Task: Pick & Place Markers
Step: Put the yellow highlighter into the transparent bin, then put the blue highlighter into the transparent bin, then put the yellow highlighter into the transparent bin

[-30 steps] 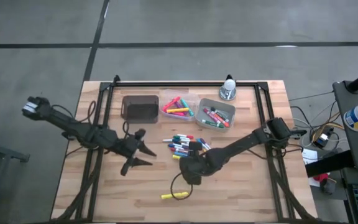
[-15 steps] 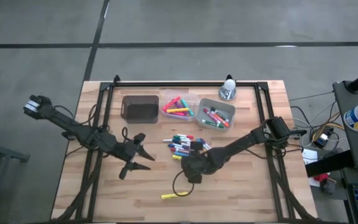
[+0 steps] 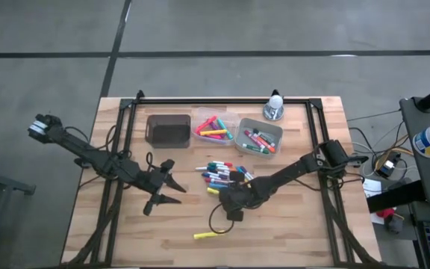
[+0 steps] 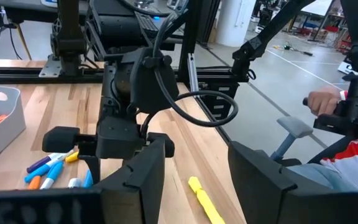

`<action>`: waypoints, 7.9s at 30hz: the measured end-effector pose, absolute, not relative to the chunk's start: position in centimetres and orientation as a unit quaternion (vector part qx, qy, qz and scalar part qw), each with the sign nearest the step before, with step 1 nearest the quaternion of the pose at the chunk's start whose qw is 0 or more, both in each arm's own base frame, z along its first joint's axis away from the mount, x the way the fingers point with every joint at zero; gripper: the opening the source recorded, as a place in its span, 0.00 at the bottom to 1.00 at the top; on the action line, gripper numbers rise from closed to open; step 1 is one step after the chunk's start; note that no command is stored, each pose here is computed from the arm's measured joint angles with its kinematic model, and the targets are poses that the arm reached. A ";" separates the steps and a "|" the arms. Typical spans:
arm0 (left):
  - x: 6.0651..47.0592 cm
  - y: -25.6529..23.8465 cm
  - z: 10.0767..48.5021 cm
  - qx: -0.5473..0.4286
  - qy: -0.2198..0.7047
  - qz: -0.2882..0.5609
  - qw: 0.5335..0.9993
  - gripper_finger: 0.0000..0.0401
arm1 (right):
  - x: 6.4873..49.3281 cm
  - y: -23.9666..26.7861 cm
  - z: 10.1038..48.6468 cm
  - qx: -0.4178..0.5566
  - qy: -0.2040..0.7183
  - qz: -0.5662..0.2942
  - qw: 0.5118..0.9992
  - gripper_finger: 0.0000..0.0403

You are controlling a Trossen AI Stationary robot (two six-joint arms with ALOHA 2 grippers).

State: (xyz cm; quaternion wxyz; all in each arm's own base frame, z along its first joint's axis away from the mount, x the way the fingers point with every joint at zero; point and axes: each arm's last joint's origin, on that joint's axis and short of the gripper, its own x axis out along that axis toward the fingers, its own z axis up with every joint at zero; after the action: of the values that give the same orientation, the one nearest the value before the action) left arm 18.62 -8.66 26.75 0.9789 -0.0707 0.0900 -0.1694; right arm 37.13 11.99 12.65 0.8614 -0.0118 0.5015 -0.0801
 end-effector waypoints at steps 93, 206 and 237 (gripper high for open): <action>18.5 -8.6 25.5 -0.080 0.083 -0.170 0.979 0.42 | 38.3 8.0 22.5 -0.078 0.477 -0.092 0.871 0.50; 15.1 -5.6 29.2 0.090 -0.046 0.058 0.993 0.42 | 36.1 -10.3 26.7 -0.104 0.383 -0.207 0.894 0.17; 15.3 -5.6 28.6 0.049 -0.024 0.054 0.997 0.42 | 40.1 -12.1 20.1 -0.062 0.450 -0.183 0.872 0.45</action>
State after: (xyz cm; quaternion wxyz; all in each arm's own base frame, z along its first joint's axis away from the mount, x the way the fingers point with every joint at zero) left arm 15.28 -5.64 28.59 0.9971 0.0495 -0.0235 0.0537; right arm 40.14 -12.11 20.12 0.8720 -0.0620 0.4499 -0.1827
